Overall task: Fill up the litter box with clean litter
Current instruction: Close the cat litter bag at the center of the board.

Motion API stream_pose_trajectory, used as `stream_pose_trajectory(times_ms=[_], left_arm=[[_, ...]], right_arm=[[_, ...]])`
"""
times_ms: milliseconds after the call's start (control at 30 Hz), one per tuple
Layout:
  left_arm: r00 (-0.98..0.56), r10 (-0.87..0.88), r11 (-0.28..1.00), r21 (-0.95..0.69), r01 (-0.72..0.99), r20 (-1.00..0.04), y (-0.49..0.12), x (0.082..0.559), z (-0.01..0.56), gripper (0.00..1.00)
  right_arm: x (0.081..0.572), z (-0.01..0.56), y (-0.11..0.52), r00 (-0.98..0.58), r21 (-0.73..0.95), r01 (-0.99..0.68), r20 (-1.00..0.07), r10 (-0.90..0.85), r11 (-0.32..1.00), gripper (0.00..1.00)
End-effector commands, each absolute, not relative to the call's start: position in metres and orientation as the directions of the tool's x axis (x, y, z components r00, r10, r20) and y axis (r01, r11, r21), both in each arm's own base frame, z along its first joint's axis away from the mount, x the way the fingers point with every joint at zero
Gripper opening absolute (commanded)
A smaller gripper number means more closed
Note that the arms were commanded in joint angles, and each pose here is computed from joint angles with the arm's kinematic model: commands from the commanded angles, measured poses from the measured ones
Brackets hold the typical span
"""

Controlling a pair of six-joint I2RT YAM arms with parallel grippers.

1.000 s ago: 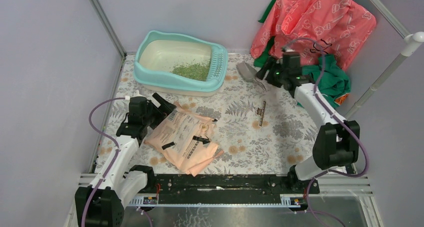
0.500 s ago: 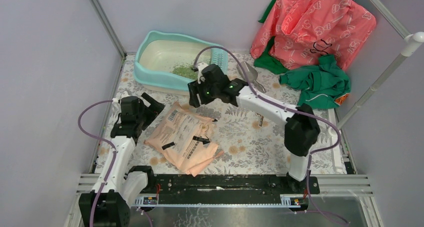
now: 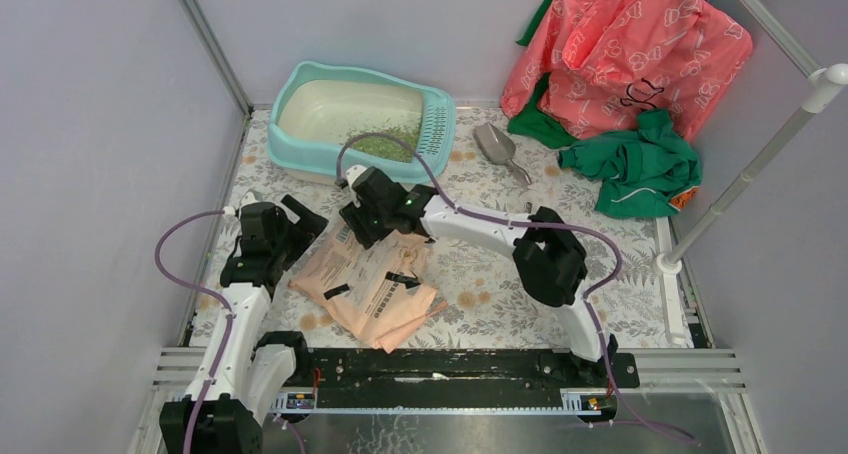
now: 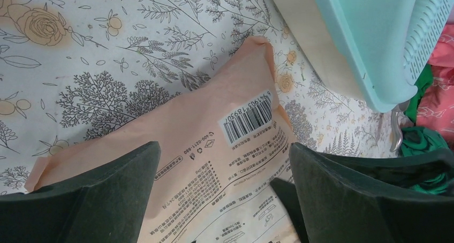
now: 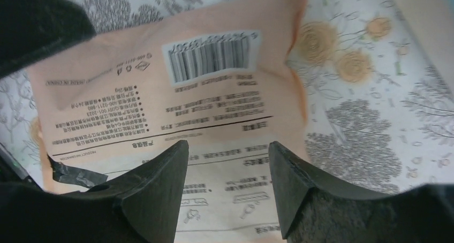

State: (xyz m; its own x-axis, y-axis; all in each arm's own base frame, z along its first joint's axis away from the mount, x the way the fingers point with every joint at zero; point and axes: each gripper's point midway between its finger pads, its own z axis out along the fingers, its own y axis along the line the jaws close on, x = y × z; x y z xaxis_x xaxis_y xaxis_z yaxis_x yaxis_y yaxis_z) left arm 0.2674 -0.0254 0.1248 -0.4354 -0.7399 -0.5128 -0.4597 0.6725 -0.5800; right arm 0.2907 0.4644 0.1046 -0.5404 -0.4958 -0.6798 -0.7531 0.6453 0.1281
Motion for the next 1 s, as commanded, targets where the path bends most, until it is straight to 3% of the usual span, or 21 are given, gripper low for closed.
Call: stream_pose_trajectory(times_ms=[0,200,567,967], left_arm=[[-0.418,-0.734,0.679,-0.567,-0.467,-0.535,-0.019,0.264,0.127,0.99],[-0.421,-0.733,0.681,-0.567,-0.465,-0.534,-0.020,0.263,0.127,0.99],[-0.433,-0.751,0.659,-0.606,-0.446,-0.499,-0.029,0.262,0.123,0.99],[-0.478,-0.738,0.665,-0.635,-0.394,-0.476,-0.067,0.259,0.115,0.99]], right_arm=[[0.286,0.101,0.485,-0.477,0.059,-0.775,-0.707,-0.522,0.629,0.61],[0.259,0.069,0.466,-0.503,0.013,-0.764,-0.640,-0.581,0.646,0.52],[0.217,0.021,0.389,-0.583,-0.018,-0.725,-0.515,-0.628,0.688,0.50],[0.248,0.131,0.433,-0.459,0.016,-0.743,-0.740,-0.492,0.669,0.54]])
